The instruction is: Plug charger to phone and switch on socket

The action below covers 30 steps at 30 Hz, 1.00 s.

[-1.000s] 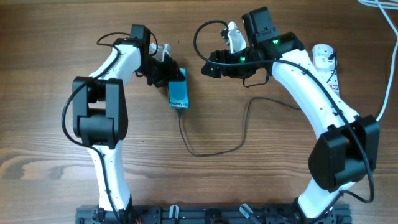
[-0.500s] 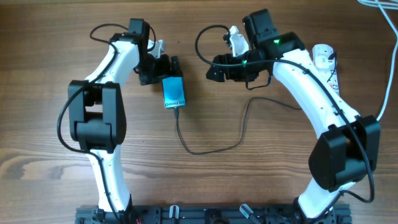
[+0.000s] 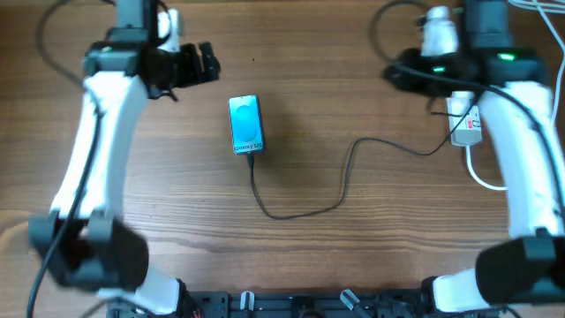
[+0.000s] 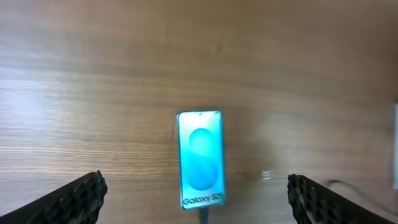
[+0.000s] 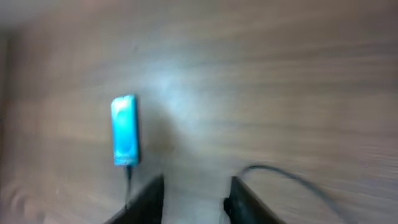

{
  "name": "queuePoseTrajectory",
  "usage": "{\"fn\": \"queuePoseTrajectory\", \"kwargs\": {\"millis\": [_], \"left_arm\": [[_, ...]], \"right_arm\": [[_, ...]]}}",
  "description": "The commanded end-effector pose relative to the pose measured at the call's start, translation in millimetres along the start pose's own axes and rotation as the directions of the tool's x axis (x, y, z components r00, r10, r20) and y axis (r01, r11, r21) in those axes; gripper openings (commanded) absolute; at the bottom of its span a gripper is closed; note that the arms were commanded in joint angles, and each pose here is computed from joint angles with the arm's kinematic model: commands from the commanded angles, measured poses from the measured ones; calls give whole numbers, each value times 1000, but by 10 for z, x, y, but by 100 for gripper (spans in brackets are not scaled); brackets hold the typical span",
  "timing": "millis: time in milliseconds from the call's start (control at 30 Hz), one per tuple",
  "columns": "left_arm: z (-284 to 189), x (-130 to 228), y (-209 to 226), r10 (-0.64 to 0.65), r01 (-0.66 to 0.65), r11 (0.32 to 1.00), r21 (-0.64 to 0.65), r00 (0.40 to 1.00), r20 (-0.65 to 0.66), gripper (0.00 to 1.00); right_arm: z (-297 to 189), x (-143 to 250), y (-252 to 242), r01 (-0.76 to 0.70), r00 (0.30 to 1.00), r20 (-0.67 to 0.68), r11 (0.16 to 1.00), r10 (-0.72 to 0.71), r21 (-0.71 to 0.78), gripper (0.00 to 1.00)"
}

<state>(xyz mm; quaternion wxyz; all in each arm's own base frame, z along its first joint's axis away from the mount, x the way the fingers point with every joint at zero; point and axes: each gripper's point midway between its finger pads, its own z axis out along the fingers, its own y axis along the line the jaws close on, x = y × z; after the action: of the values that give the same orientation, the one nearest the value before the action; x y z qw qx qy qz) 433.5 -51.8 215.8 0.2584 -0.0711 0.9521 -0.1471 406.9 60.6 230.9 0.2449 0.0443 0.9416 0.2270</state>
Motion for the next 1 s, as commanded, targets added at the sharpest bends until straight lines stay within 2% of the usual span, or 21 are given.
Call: {"fn": "queuePoseTrajectory", "kwargs": {"millis": [0, 33, 233, 367, 600, 967], "left_arm": [[-469, -27, -72, -2, 2, 1000, 5, 997, 80, 100], [-558, 3, -94, 1, -2, 1000, 7, 996, 85, 100], [-584, 3, -98, 2, -2, 1000, 8, 996, 90, 100], [-584, 3, -98, 2, -3, 1000, 8, 996, 90, 100], [-584, 3, -98, 2, -3, 1000, 8, 996, 90, 100], [-584, 3, -98, 2, -3, 1000, 8, 996, 90, 100]], "right_arm": [[-370, -210, -507, -98, 990, 108, 991, 88, 88, 4], [-477, -264, -766, -155, 980, 141, 982, 139, 106, 4], [-804, -445, -1515, -289, 931, 277, 944, 238, 159, 4], [-834, -497, -1869, -343, 908, 317, 922, 275, 182, 4], [-301, -342, -2493, -431, 894, 229, 878, 384, 210, 4], [418, -49, -2969, -483, 875, 110, 845, 471, 230, 4]]}}
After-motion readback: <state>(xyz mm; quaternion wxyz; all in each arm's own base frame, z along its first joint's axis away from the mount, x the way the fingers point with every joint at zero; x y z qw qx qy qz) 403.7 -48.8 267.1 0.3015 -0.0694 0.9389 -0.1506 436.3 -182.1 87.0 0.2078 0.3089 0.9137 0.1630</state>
